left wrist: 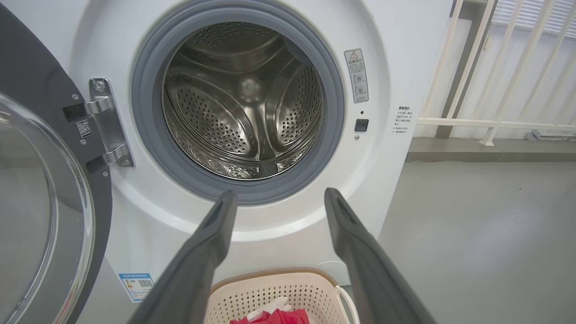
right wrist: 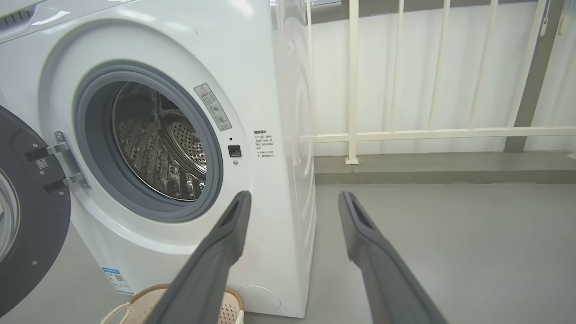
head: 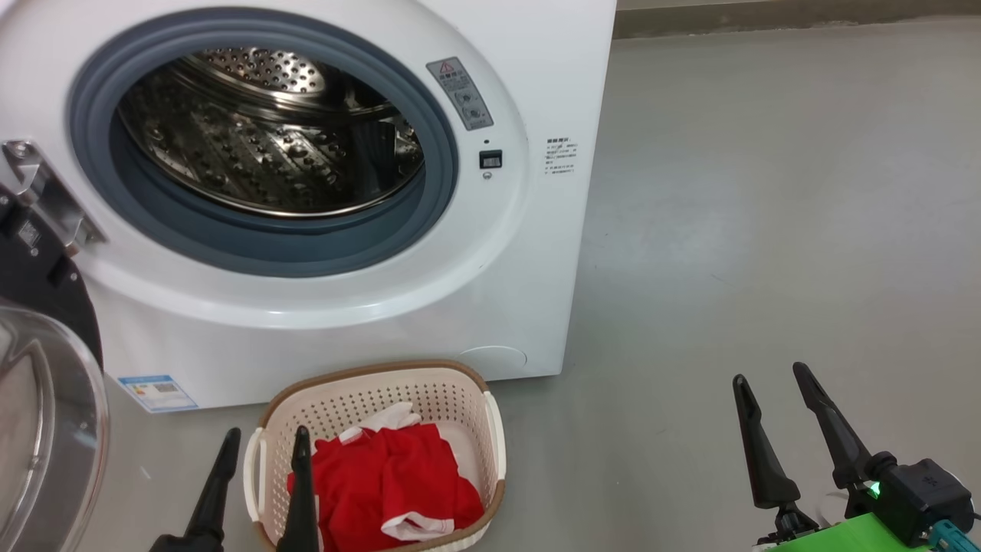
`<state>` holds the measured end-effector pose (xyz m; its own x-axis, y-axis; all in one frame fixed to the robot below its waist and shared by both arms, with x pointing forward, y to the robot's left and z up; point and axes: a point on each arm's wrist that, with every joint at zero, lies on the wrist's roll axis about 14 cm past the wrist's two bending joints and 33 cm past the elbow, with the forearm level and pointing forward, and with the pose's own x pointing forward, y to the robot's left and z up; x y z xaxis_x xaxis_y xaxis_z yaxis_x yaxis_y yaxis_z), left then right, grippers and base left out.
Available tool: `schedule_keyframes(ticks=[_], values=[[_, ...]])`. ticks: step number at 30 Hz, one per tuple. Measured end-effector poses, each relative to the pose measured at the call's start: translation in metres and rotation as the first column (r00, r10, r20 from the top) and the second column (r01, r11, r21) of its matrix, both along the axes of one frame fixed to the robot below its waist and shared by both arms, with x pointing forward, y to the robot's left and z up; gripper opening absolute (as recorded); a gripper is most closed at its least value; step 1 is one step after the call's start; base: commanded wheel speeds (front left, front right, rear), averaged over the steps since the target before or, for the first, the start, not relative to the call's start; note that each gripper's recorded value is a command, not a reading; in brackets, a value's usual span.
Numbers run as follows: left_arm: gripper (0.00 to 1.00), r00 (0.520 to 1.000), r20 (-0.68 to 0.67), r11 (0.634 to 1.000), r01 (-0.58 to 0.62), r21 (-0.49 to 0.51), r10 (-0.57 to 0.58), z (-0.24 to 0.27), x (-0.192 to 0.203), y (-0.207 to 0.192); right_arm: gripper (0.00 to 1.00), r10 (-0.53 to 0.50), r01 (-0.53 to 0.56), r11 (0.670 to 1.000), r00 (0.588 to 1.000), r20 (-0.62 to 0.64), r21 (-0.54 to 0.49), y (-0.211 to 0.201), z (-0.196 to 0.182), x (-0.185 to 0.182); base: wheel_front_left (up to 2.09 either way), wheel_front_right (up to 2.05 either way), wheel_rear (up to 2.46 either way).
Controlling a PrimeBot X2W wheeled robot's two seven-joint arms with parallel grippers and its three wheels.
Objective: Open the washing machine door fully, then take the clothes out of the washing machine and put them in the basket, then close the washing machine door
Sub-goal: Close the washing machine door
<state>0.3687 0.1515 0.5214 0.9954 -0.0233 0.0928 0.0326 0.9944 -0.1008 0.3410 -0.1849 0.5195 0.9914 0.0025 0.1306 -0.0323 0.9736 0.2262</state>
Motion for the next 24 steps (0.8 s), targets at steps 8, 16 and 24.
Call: schedule_keyframes(ticks=[8, 16, 24], values=[[1.00, 1.000, -0.003, 1.000, 0.005, 0.004, -0.005, -0.0009, -0.0004, -0.0005, 1.00, 0.004, -0.004, 1.000, 1.000, -0.005, 0.001, 0.0014, -0.0017, 0.0002, -1.59, 1.51, 0.08], [1.00, 1.000, -0.011, 1.000, 0.007, 0.007, -0.007, -0.0030, -0.0010, -0.0003, 1.00, 0.008, -0.008, 1.000, 1.000, -0.028, 0.003, 0.0028, -0.0086, -0.0021, -0.90, 0.90, 0.00], [1.00, 1.000, -0.016, 0.999, -0.009, 0.042, 0.010, -0.0042, -0.0027, 0.0015, 1.00, 0.016, -0.016, 1.000, 0.999, -0.028, 0.003, 0.0052, -0.0087, -0.0005, -0.07, 0.07, 0.00]])
